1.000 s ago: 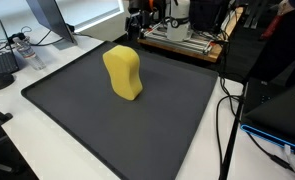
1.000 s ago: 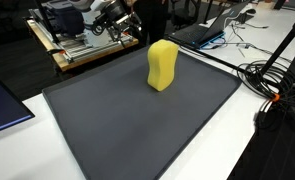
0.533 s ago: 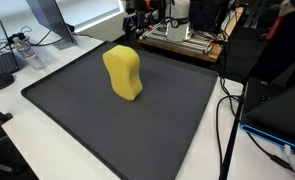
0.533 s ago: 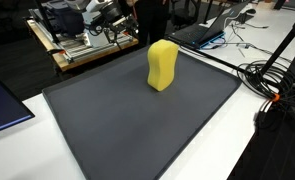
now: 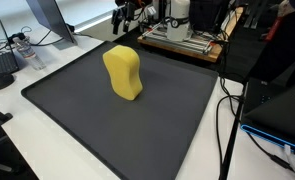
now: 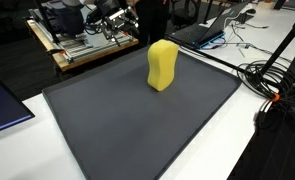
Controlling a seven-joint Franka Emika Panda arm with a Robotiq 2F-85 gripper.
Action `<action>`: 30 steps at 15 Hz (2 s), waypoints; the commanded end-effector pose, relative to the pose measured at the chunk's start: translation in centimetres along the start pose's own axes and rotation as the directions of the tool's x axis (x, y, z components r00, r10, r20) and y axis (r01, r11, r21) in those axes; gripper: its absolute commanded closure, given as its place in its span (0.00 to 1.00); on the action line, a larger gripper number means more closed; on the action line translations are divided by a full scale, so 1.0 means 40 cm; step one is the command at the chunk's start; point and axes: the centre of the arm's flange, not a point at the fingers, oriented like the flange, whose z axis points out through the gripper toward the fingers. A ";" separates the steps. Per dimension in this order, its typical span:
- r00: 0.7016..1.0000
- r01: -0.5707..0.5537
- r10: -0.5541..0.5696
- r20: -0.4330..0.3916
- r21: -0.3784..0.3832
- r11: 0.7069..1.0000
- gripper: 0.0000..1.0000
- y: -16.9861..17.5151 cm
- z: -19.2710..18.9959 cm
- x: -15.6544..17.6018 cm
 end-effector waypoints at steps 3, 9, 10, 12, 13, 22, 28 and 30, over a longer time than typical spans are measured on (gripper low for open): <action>0.988 0.149 -0.144 -0.054 0.105 0.983 0.00 -0.009 -0.036 0.117; 0.974 0.223 -0.225 0.018 0.072 0.972 0.00 -0.033 -0.004 0.172; 0.969 0.243 -0.245 0.018 0.062 0.968 0.00 -0.034 0.005 0.177; 0.954 0.295 -0.298 0.026 0.068 0.953 0.00 -0.043 0.023 0.189; 0.946 0.321 -0.323 0.027 0.075 0.944 0.00 -0.048 0.031 0.195; 0.853 0.506 -0.516 0.085 0.111 0.855 0.00 -0.104 0.129 0.215; 0.771 0.611 -0.623 0.133 0.120 0.782 0.00 -0.114 0.181 0.195; 0.748 0.639 -0.651 0.130 0.122 0.759 0.00 -0.124 0.190 0.195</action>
